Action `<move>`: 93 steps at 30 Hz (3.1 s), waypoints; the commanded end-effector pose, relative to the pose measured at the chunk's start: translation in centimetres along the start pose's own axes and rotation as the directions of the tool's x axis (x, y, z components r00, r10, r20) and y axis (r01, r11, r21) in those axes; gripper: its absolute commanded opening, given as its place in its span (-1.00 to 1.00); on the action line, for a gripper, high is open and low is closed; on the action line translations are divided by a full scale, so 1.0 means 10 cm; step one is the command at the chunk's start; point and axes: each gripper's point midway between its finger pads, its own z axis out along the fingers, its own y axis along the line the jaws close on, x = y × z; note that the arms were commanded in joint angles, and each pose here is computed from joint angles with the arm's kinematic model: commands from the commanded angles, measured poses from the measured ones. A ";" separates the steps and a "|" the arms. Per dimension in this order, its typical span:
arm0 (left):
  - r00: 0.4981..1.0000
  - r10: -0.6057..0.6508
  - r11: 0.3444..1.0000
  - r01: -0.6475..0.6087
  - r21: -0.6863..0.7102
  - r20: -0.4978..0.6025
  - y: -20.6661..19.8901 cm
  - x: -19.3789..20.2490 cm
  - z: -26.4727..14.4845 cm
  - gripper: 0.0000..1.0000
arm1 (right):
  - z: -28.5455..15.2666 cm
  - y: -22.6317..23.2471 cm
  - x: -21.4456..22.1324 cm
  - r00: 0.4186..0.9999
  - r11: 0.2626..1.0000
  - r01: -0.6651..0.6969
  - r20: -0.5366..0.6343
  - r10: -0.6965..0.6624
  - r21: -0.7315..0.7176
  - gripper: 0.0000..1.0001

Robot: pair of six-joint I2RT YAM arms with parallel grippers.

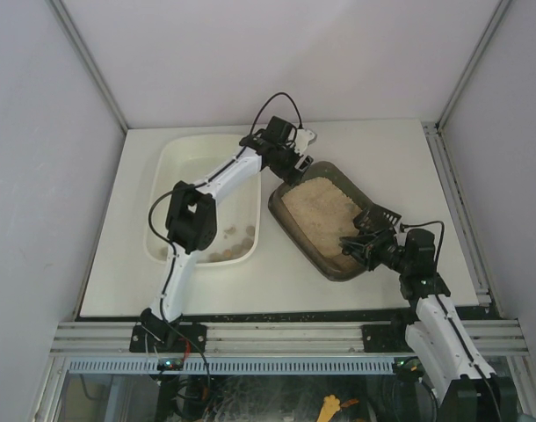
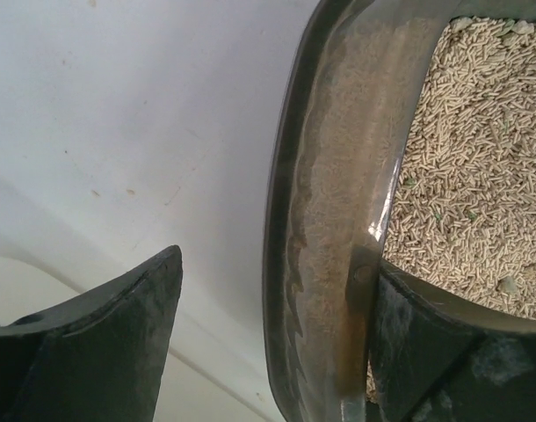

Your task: Clean the litter box

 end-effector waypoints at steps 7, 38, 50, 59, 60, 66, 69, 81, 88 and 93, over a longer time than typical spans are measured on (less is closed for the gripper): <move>0.991 -0.137 0.988 0.136 -0.079 -0.009 0.02 0.09 -0.03 0.13 | -0.06 0.02 -0.21 1.000 1.000 -0.002 0.026 0.003 -0.016 -1.00; 0.608 -0.793 0.574 0.717 -0.396 -0.049 -0.30 0.79 -0.91 -0.86 | -0.22 0.00 -0.32 0.995 0.998 0.054 0.082 -0.057 0.043 -1.00; 0.434 -0.895 0.437 0.801 -0.409 -0.106 -0.88 1.16 -0.91 -1.00 | -0.42 0.31 -0.28 0.957 0.934 0.280 0.015 -0.291 0.223 -1.00; 0.414 -0.905 0.421 0.831 -0.364 -0.102 -1.28 1.20 -1.02 -0.97 | -0.16 0.41 -0.06 0.921 0.866 0.383 -0.203 -0.332 0.321 -1.00; 0.409 -0.907 0.417 0.836 -0.356 -0.100 -1.30 1.20 -1.04 -0.97 | -0.11 0.42 0.00 0.910 0.851 0.405 -0.242 -0.338 0.335 -1.00; 0.396 -0.916 0.395 0.869 -0.297 -0.058 -1.42 1.08 -1.18 -0.93 | 0.15 0.51 0.18 0.877 0.813 0.432 -0.394 -0.276 0.392 -1.00; 0.391 -0.920 0.385 0.885 -0.263 -0.033 -1.42 0.99 -1.25 -0.81 | 0.24 0.54 0.20 0.863 0.797 0.438 -0.443 -0.244 0.415 -1.00; 0.415 -0.908 0.393 0.890 -0.232 0.055 -1.31 0.85 -1.36 -0.80 | 0.43 0.39 0.40 0.802 0.767 0.452 -0.583 -0.126 0.455 -1.00; 0.426 -0.903 0.405 0.886 -0.225 0.050 -1.31 0.81 -1.37 -0.80 | 0.37 0.25 0.41 0.813 0.718 0.464 -0.571 -0.114 0.518 -1.00; 0.417 -0.908 0.401 0.892 -0.209 0.037 -1.35 0.85 -1.37 -0.80 | 0.37 0.16 0.45 0.819 0.701 0.442 -0.571 -0.061 0.559 -1.00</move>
